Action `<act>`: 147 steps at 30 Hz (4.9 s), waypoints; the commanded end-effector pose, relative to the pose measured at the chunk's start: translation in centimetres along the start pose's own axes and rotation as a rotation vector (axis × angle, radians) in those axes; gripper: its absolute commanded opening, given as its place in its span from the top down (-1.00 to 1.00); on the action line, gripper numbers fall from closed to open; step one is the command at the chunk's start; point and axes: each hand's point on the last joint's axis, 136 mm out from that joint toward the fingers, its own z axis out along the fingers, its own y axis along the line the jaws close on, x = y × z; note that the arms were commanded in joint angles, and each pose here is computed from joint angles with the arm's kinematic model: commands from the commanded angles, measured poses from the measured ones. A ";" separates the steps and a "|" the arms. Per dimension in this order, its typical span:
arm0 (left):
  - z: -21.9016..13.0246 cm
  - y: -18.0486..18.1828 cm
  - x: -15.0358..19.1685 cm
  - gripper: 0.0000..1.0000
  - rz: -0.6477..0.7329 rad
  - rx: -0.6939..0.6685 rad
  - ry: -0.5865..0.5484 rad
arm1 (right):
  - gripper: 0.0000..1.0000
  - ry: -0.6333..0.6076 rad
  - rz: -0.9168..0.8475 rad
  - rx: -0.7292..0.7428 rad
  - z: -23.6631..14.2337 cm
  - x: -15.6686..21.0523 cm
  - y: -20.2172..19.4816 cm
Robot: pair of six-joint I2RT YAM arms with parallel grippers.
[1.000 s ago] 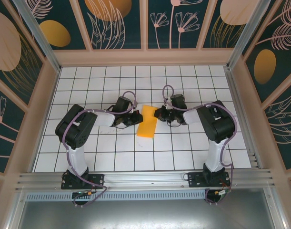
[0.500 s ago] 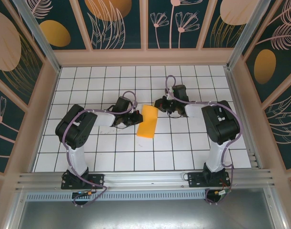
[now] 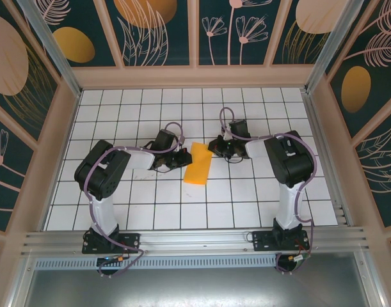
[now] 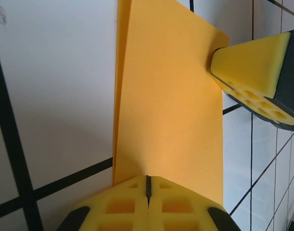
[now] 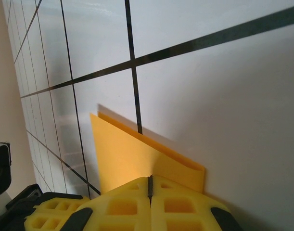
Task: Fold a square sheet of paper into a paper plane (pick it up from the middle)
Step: Fold the square sheet of paper in half at the center of the table.
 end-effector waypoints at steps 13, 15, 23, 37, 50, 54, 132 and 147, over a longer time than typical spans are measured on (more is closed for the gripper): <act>0.9 5.1 4.4 1.00 -0.059 -0.151 0.117 | 0.90 -0.010 -0.007 -0.016 -1.2 -1.9 1.8; 1.0 5.2 4.4 1.00 -0.062 -0.151 0.121 | 0.90 -0.002 0.008 0.004 -0.7 -1.8 1.0; 0.9 5.2 4.5 1.00 -0.059 -0.154 0.121 | 0.92 0.046 0.143 0.142 0.8 -0.6 -3.4; 0.8 5.2 4.5 1.00 -0.059 -0.155 0.117 | 0.90 0.015 0.098 0.035 -1.4 -3.3 2.8; 0.7 5.2 4.4 1.00 -0.060 -0.155 0.115 | 0.89 0.054 0.193 0.155 0.6 -0.3 -3.8; 0.7 5.2 4.4 1.00 -0.060 -0.156 0.115 | 0.89 0.056 0.201 0.131 0.3 -0.6 -2.6; 0.6 4.9 4.5 1.00 -0.056 -0.133 0.109 | 0.86 0.215 0.044 0.002 -2.5 16.5 1.4; 0.4 5.1 4.6 1.00 -0.053 -0.147 0.107 | 0.85 -0.005 -0.057 0.009 -5.6 9.0 5.3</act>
